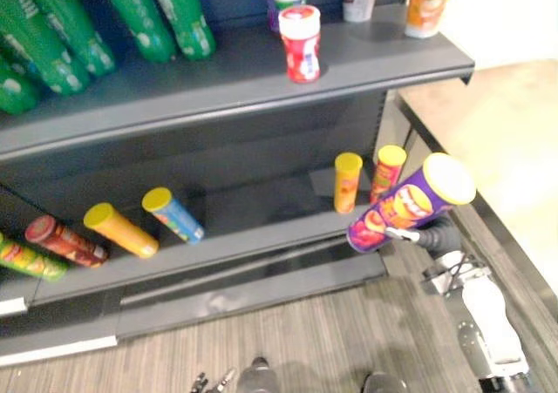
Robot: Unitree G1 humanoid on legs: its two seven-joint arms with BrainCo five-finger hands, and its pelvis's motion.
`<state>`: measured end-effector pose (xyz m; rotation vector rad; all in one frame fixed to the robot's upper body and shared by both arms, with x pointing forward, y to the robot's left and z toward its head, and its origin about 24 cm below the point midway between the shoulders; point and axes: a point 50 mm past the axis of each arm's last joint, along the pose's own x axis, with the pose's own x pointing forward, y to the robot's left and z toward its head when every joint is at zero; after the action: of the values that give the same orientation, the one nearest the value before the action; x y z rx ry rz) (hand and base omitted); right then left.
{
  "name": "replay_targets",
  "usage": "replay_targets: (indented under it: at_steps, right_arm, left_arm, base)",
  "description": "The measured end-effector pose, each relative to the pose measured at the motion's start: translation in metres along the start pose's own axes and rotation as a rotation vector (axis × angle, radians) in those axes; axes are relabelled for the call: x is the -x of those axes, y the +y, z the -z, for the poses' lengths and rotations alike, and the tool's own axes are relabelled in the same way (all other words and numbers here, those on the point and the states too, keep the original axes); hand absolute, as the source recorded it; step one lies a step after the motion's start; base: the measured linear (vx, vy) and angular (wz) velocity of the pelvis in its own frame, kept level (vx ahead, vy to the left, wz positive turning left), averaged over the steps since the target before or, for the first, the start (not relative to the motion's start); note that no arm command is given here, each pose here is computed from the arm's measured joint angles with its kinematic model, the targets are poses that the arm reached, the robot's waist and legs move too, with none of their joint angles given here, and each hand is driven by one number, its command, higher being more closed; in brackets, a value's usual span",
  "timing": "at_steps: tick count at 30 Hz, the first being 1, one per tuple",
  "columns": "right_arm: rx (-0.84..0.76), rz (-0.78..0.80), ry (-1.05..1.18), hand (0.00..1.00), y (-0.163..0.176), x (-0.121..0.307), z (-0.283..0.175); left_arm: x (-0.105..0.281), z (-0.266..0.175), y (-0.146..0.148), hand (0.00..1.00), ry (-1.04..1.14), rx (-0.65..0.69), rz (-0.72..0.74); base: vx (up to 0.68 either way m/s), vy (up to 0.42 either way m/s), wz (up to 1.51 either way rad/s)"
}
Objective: Put the gum and the chips on the shelf.
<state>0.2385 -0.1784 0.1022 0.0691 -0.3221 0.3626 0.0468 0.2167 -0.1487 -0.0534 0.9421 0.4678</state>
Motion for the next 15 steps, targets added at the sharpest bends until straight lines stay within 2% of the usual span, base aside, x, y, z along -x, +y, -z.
replay_targets:
  at_steps: [5, 10, 15]
  right_arm:
    - [-0.025, 0.055, 0.013, 1.00, 0.000, 0.014, 0.007]
    - [-0.038, 0.042, -0.003, 1.00, 0.004, 0.012, 0.007]
    - [-0.070, -0.061, -0.099, 1.00, 0.022, -0.017, -0.004]
  left_arm:
    - [-0.002, 0.000, 0.012, 0.00, 0.014, -0.053, 0.004]
    - [-0.004, -0.002, 0.008, 0.00, 0.012, -0.049, 0.017]
    - [-0.007, -0.011, 0.006, 0.00, -0.017, -0.044, 0.015]
  base:
    - [0.17, 0.362, -0.29]
    - [0.17, 0.370, -0.39]
    - [0.08, 0.096, -0.40]
